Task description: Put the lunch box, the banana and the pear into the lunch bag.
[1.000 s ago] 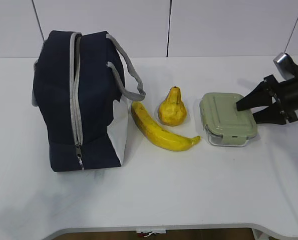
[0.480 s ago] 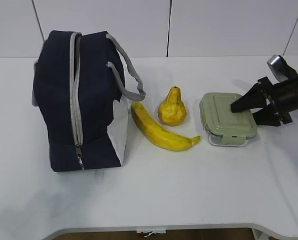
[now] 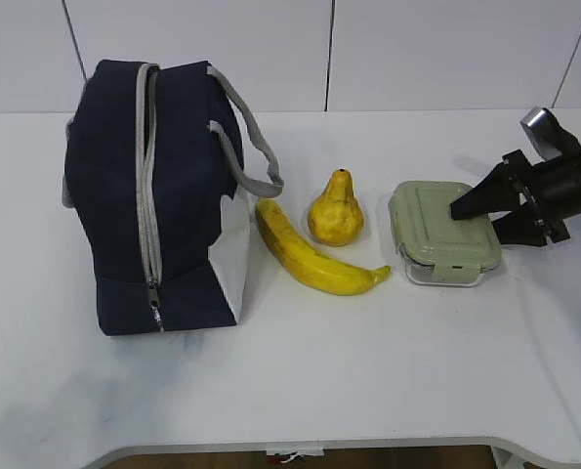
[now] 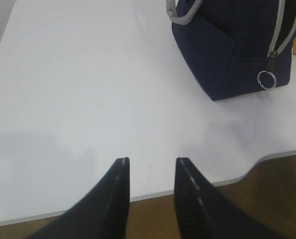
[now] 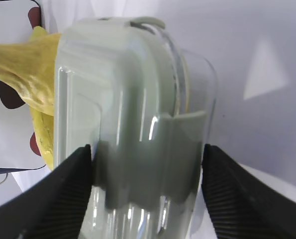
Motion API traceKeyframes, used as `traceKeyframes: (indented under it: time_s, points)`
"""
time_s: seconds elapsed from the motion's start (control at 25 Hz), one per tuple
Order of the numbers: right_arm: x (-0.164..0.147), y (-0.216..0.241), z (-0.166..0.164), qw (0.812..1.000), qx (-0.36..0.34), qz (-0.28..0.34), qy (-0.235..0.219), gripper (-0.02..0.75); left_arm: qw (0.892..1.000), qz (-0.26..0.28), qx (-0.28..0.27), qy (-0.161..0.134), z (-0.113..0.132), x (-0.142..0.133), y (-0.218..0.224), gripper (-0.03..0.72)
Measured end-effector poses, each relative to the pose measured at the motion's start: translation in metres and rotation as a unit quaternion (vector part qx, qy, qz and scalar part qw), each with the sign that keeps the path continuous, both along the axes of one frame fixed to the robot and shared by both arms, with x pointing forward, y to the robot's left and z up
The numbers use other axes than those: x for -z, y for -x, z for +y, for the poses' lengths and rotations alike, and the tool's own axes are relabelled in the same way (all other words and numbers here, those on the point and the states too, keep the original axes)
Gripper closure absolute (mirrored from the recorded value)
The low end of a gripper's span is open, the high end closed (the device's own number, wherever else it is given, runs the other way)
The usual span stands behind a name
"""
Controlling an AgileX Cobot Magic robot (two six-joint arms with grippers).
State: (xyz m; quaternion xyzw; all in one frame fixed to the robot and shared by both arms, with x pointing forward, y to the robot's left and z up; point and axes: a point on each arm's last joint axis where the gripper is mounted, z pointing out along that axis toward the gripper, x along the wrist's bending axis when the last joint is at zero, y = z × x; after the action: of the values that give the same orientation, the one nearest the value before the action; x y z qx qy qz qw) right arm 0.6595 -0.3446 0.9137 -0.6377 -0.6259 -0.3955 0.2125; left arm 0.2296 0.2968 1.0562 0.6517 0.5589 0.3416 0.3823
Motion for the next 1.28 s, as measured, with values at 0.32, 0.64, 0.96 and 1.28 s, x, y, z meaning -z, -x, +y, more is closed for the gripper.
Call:
traceKeyframes:
  time_s: [0.32, 0.64, 0.96, 1.28]
  points:
    - [-0.0009, -0.0001, 0.0003, 1.0, -0.001, 0.0, -0.003, 0.284, 1.0, 0.0, 0.0, 0.0, 0.0, 0.0, 0.0, 0.453]
    - [-0.0012, 0.0002, 0.0007, 1.0, 0.007, 0.013, -0.01, 0.309, 1.0, 0.0, 0.0, 0.0, 0.0, 0.0, 0.0, 0.453]
    - [-0.0011, 0.0005, 0.0007, 0.999, 0.015, 0.026, -0.013, 0.35, 1.0, 0.0, 0.0, 0.0, 0.0, 0.0, 0.0, 0.453]
    - [-0.0067, 0.0014, 0.0001, 0.998, 0.033, 0.048, -0.012, 0.356, 1.0, 0.0, 0.0, 0.0, 0.0, 0.0, 0.0, 0.453]
